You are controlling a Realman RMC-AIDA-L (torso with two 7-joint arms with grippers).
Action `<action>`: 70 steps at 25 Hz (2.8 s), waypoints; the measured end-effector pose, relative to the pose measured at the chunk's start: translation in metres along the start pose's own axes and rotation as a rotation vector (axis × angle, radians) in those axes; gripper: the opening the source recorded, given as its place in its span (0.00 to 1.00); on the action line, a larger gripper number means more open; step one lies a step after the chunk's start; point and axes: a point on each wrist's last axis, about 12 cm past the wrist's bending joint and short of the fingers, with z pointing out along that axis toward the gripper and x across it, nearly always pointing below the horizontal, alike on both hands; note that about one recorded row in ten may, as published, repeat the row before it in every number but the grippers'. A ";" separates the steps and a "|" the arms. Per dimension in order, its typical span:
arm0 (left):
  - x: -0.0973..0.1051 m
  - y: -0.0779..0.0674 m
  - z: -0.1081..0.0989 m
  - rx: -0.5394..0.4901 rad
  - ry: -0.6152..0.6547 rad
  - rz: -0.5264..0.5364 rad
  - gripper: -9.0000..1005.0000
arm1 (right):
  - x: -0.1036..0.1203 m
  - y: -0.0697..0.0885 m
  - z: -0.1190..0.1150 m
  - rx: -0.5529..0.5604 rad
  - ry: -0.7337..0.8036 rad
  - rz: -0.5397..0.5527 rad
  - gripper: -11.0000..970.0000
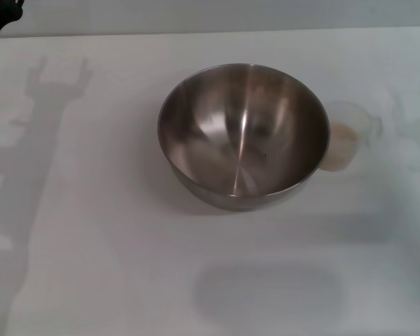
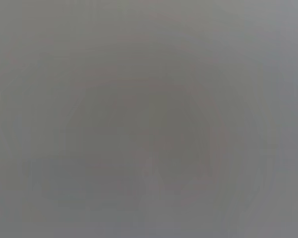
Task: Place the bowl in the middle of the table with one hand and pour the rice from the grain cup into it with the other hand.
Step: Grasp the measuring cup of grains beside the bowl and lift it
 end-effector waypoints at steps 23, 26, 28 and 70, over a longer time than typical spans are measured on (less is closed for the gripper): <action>-0.004 0.006 -0.001 0.015 -0.011 0.028 0.84 | 0.019 0.060 -0.099 0.091 0.224 0.006 0.57; -0.004 0.006 -0.001 0.024 -0.012 0.035 0.84 | 0.021 0.060 -0.102 0.092 0.248 0.008 0.57; -0.004 0.005 0.000 0.026 -0.012 0.036 0.84 | 0.023 0.061 -0.102 0.087 0.264 0.010 0.57; -0.008 0.004 -0.008 0.029 -0.058 0.021 0.84 | 0.041 0.060 -0.060 -0.028 0.362 -0.050 0.57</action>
